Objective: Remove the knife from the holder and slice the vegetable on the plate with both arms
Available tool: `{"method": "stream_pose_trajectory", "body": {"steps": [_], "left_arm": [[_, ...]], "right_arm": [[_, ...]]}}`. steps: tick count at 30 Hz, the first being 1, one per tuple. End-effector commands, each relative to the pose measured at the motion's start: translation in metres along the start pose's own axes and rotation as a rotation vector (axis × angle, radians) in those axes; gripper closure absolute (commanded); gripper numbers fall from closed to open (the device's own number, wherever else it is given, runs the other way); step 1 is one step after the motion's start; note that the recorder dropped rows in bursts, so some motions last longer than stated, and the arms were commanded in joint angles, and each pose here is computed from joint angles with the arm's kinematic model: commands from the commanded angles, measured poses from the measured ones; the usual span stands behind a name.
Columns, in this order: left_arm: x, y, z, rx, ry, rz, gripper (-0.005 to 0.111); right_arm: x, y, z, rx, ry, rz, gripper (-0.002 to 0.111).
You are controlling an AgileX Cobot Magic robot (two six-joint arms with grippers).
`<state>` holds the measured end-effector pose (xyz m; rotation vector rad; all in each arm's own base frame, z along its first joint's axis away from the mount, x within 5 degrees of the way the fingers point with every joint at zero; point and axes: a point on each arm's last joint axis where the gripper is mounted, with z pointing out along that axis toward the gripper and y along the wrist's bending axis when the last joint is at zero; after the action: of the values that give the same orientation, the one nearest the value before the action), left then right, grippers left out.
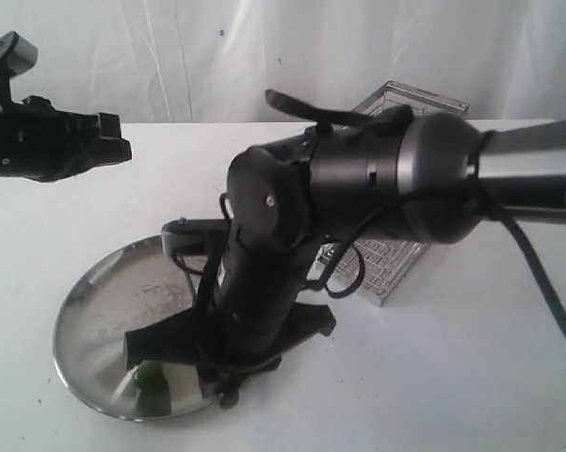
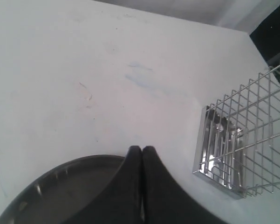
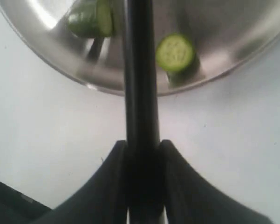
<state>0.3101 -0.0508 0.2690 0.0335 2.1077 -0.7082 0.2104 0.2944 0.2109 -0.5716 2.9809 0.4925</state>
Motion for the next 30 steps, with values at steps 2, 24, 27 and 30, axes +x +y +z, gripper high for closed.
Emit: {"method": "stream_pose_trajectory", "body": {"steps": [2, 24, 27, 30], "left_arm": [[-0.005, -0.007, -0.016, 0.041, -0.032, -0.003, 0.107], [0.031, -0.005, -0.033, -0.009, 0.030, -0.026, 0.107], [0.033, -0.004, -0.033, -0.014, 0.039, -0.017, 0.107], [0.033, -0.004, -0.033, -0.017, 0.042, -0.011, 0.107]], "right_arm": [[-0.027, -0.020, -0.007, -0.013, -0.028, -0.031, 0.108], [-0.086, 0.007, 0.059, -0.386, -0.156, 0.246, 0.104], [-0.087, 0.006, 0.062, -0.381, -0.157, 0.249, 0.090], [-0.087, 0.006, 0.062, -0.382, -0.157, 0.258, 0.080]]}}
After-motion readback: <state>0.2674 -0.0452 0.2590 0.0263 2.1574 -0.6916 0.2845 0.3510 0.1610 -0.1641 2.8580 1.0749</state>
